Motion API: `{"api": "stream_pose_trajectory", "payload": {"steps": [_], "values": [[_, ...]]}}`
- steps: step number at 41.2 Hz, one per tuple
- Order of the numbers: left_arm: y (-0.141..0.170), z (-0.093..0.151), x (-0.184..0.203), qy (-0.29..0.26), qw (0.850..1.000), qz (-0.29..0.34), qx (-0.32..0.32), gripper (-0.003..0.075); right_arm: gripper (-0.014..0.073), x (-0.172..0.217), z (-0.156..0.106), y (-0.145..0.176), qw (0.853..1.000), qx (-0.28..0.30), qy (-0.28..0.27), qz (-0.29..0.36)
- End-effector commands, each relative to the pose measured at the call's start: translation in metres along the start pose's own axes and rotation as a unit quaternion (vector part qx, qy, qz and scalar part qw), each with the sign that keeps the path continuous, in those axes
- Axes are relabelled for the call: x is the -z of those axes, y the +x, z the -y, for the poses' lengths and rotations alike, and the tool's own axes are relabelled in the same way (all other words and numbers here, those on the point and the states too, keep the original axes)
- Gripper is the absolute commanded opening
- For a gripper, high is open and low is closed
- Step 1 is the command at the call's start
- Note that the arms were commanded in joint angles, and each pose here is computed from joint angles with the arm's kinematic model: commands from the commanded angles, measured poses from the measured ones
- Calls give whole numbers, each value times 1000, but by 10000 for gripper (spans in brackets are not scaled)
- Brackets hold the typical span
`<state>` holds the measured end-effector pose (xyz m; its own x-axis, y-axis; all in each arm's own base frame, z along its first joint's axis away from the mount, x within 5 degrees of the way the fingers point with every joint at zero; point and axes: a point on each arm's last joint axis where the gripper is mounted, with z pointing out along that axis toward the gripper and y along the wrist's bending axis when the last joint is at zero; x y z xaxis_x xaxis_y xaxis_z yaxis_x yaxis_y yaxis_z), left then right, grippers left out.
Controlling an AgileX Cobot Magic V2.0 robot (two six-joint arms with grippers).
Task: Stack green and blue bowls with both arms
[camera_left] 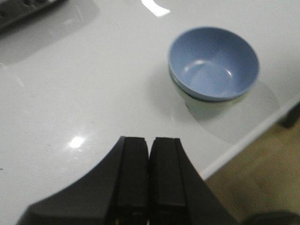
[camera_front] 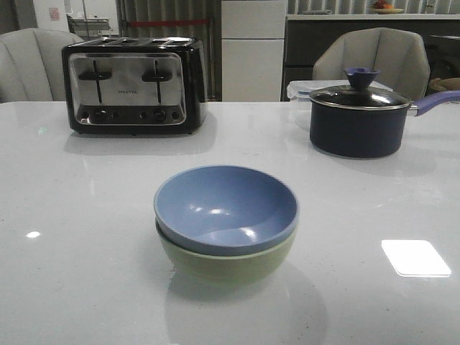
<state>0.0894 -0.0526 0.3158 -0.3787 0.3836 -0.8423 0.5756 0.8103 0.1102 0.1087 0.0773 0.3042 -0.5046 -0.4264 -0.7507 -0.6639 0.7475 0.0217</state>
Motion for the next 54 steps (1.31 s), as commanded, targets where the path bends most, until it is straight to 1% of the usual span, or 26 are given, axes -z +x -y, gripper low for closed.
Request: {"api": "stream_pose_trajectory", "payload": {"steps": [1, 3, 7, 11, 14, 17, 22, 26, 30, 32, 34, 38, 54], "values": [[-3, -8, 20, -62, 992, 105, 16, 93, 27, 7, 1, -12, 999, 0, 10, 44], [6, -10, 28, -101, 983, 151, 25, 93, 27, 7, 1, -12, 999, 0, 10, 44], [29, -11, 37, -170, 962, 211, 39, 93, 27, 7, 1, -12, 999, 0, 10, 43], [48, -9, 39, -210, 945, 245, 48, 93, 27, 7, 1, -12, 999, 0, 10, 43], [62, -7, 34, -229, 937, 256, 58, 93, 27, 7, 1, -12, 999, 0, 10, 43], [76, -7, 27, -240, 933, 257, 72, 93, 27, 7, 1, -12, 999, 0, 10, 43], [95, -7, 15, -239, 928, 261, 114, 93, 27, 7, 1, -12, 999, 0, 10, 43], [106, -6, 5, -240, 924, 276, 110, 93, 27, 7, 1, -12, 999, 0, 10, 43], [115, -7, -4, -242, 916, 303, 103, 93, 27, 7, 1, -12, 999, 0, 10, 43], [117, -7, -7, -243, 912, 314, 100, 93, 27, 7, 1, -12, 999, 0, 10, 43], [117, -7, -7, -243, 913, 311, 101, 93, 27, 7, 1, -12, 999, 0, 10, 43], [115, -7, -5, -244, 909, 324, 98, 93, 27, 7, 1, -12, 999, 0, 10, 44], [115, -7, -5, -244, 909, 323, 98, 93, 27, 7, 1, -12, 999, 0, 10, 44]]}}
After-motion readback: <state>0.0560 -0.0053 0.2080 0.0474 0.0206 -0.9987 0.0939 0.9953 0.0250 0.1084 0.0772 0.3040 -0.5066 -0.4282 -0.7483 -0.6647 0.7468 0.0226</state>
